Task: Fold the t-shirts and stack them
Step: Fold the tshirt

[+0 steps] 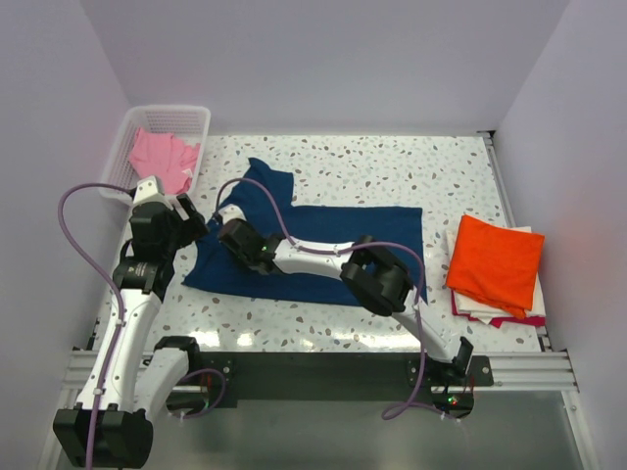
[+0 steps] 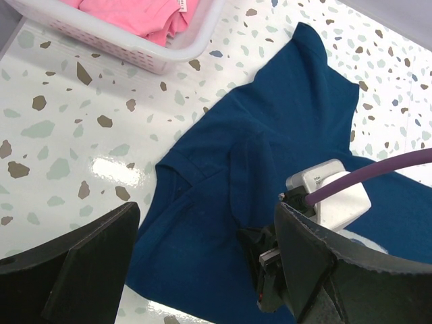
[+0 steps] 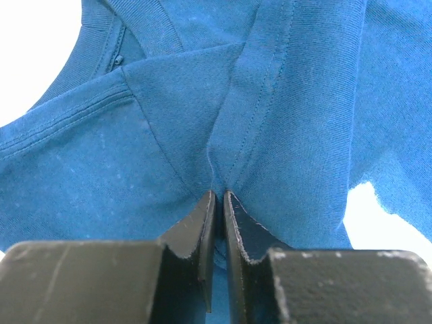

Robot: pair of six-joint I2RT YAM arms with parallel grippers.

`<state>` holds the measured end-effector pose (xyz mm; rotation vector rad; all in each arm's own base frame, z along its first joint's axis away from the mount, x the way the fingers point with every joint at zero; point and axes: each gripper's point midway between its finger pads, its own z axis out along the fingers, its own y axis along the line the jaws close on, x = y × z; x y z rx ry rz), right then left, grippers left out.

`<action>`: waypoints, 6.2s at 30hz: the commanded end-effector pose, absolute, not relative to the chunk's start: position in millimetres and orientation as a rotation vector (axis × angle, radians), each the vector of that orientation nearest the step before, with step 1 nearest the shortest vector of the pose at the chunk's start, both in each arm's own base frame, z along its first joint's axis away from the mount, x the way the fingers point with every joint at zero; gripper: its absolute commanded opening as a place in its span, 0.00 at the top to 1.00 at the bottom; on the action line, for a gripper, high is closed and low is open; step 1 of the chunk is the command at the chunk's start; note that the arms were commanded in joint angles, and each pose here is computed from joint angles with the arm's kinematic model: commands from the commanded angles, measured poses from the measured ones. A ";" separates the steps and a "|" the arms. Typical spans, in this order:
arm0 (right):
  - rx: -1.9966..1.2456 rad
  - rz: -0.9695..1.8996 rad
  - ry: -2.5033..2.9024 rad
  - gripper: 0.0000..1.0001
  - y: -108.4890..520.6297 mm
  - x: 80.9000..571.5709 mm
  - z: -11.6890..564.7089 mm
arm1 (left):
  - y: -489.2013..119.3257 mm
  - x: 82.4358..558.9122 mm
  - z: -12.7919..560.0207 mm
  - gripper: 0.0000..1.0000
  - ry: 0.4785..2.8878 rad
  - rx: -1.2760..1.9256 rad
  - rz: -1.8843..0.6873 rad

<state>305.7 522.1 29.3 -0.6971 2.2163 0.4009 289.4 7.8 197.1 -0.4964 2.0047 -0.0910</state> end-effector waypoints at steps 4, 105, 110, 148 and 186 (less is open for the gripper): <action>-0.586 0.504 2.159 0.92 522.5 324.1 88.5 | 10.5 294.0 213.1 0.14 1.970 -0.477 -0.073; 0.328 0.230 2.347 0.33 124.9 436.3 127.9 | -63.6 549.1 152.3 0.21 2.162 -0.264 0.048; 0.366 0.259 2.351 0.34 117.7 444.9 124.5 | -72.5 596.7 130.1 0.23 2.138 -0.179 0.044; 0.538 0.091 2.354 0.34 41.3 440.8 108.3 | -105.9 658.3 89.7 0.83 2.011 -0.162 -0.208; 0.754 0.080 2.443 0.60 9.4 467.1 41.2 | -115.6 651.4 158.7 1.00 1.848 -0.089 -0.286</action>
